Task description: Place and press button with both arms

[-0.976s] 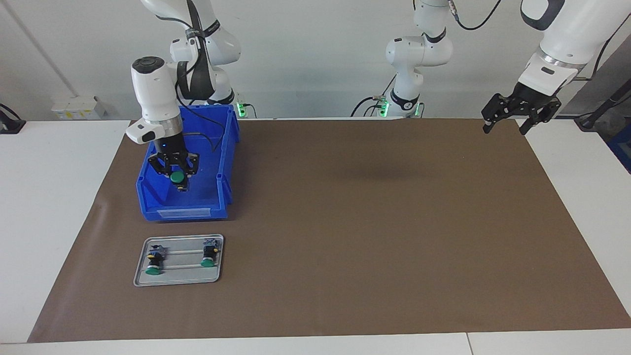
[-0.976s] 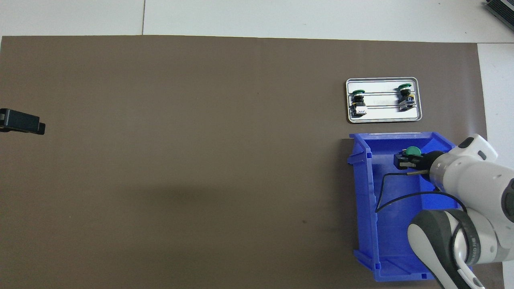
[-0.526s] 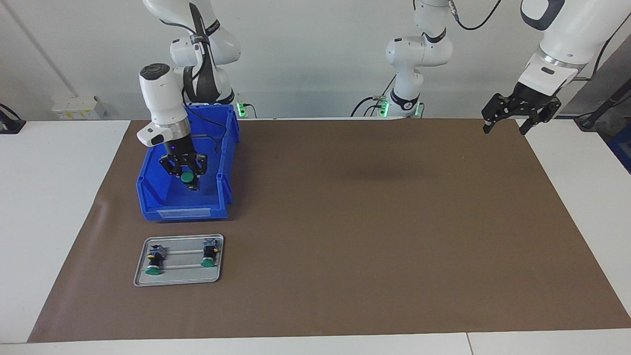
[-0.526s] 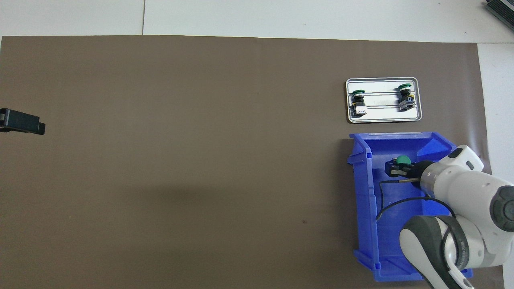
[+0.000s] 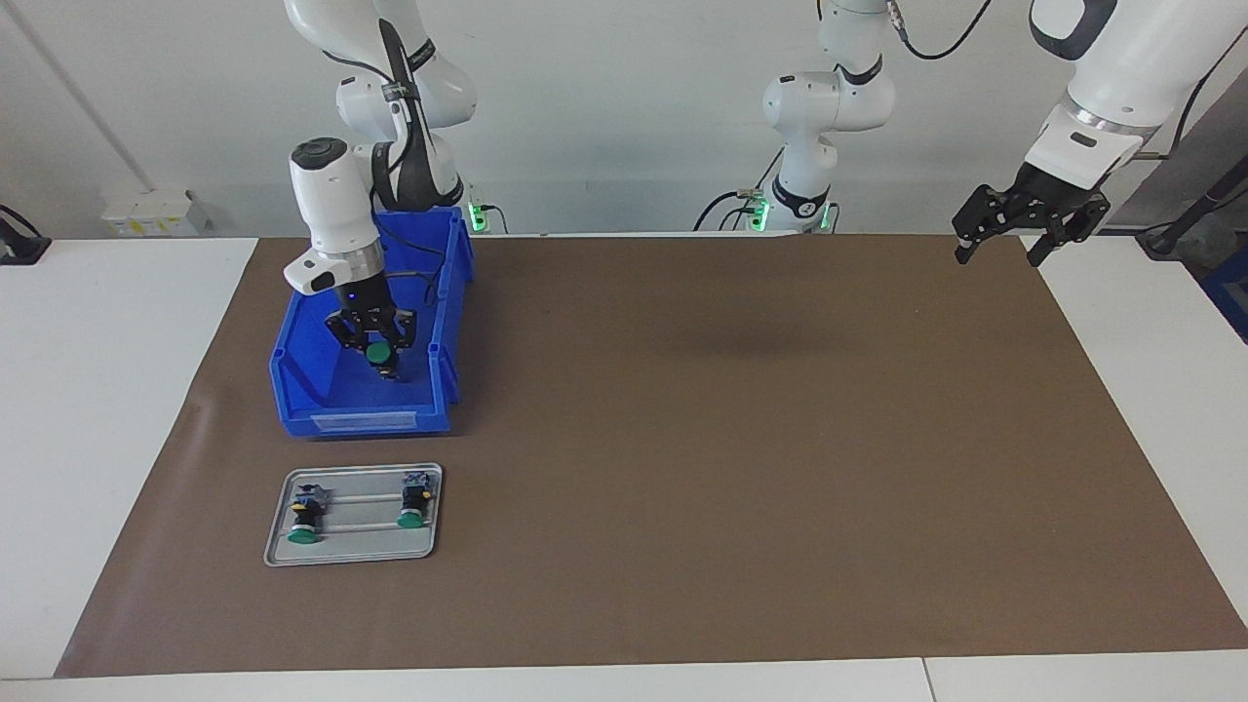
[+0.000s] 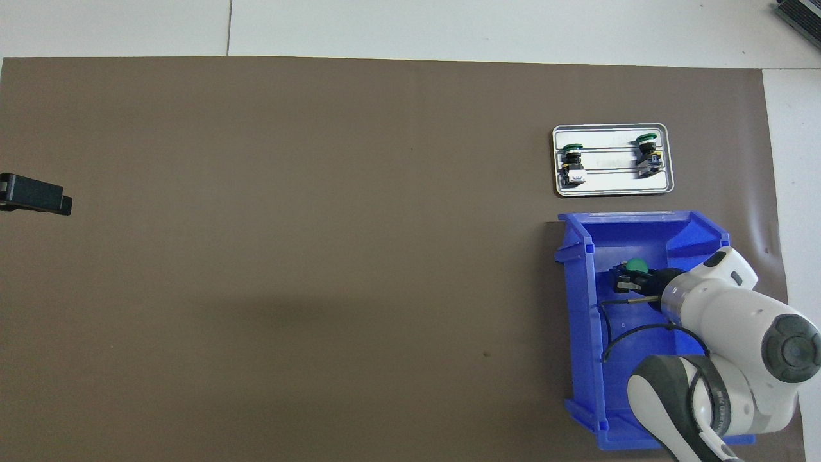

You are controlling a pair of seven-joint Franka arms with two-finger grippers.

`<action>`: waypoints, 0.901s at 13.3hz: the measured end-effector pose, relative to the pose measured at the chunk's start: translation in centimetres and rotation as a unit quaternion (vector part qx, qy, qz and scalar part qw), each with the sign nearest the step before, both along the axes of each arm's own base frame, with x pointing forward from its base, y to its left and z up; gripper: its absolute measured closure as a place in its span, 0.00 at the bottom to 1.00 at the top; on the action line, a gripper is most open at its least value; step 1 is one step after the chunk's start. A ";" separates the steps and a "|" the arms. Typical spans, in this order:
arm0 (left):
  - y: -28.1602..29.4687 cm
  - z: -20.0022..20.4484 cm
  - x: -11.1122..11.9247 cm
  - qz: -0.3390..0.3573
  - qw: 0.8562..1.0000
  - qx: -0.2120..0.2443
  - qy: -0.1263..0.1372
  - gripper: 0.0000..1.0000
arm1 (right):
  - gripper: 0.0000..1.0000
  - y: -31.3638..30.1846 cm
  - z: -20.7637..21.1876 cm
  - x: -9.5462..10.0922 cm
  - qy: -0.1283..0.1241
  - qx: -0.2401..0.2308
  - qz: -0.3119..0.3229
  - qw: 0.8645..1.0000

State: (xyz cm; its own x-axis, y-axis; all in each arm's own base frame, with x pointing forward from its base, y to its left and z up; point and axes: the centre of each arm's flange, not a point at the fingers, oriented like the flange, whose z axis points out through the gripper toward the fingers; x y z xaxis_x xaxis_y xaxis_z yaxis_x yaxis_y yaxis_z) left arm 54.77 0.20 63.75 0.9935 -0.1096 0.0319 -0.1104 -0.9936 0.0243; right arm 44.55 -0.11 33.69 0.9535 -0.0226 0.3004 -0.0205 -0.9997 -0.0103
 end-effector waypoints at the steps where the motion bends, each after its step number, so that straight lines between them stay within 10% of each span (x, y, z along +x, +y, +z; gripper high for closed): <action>1: 0.0 0.0 0.0 0.000 1.000 0.000 0.000 0.00 | 0.66 -0.1 -0.3 0.1 0.000 0.000 -0.001 1.000; 6: 0.0 0.0 0.0 0.000 1.000 0.000 0.000 0.00 | 0.61 -0.6 -0.8 0.2 0.001 -0.001 -0.006 1.000; 12: 0.0 0.0 0.0 0.000 1.000 0.000 0.000 0.00 | 0.00 -0.6 2.1 1.9 0.004 -0.003 -0.006 1.000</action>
State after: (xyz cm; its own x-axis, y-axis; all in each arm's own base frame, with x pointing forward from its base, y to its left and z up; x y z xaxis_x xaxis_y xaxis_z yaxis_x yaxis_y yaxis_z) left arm 54.77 0.20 63.76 0.9935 -0.1096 0.0319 -0.1104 -0.9936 0.0243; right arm 46.43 -0.73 35.74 0.9554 -0.0331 0.2934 -0.0332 -0.9994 -0.0049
